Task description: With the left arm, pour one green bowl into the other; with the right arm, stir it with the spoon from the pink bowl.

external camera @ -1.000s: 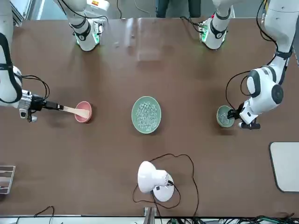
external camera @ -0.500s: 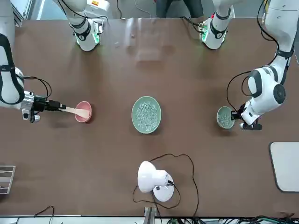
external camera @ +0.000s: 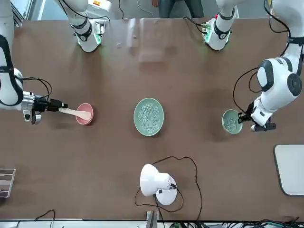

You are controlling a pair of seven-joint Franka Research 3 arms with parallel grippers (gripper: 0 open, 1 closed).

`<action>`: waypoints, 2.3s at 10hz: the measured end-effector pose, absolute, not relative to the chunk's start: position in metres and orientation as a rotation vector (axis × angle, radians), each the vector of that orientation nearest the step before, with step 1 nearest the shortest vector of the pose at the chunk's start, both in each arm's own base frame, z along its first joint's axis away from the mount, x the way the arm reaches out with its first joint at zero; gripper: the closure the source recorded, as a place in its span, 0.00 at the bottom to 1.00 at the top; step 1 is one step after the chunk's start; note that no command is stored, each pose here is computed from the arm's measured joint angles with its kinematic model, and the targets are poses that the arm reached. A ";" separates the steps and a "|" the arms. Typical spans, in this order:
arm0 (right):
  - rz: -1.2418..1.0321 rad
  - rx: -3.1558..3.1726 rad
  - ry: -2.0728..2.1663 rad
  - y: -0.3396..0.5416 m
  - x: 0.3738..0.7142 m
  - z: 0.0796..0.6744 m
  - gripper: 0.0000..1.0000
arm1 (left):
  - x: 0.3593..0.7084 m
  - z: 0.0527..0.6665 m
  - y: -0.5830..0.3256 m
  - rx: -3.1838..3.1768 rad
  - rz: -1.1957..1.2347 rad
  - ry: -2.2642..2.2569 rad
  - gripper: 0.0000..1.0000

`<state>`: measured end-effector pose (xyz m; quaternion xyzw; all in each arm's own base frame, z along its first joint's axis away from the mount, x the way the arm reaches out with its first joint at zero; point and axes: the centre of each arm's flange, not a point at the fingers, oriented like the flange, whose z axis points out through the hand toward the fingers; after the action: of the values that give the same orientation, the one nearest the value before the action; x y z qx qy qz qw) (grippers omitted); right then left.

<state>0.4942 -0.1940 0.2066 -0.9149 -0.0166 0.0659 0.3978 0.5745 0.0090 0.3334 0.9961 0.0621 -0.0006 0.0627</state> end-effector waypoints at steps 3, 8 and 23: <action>0.089 -2.197 -0.050 -0.223 0.477 0.180 0.35 | 0.596 0.416 -0.030 3.007 -0.087 0.319 0.96; 0.038 -2.094 0.014 -0.220 0.479 0.171 0.37 | 0.579 0.470 -0.151 3.115 -0.046 0.609 0.96; -0.008 -2.053 0.041 -0.222 0.485 0.178 0.62 | 0.489 0.379 -0.456 3.406 0.711 1.343 0.96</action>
<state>0.4853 -0.2221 0.1775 -0.8553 0.0170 -0.0033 0.5178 0.4887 -0.4562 0.3788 0.8740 0.3447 0.1825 -0.2900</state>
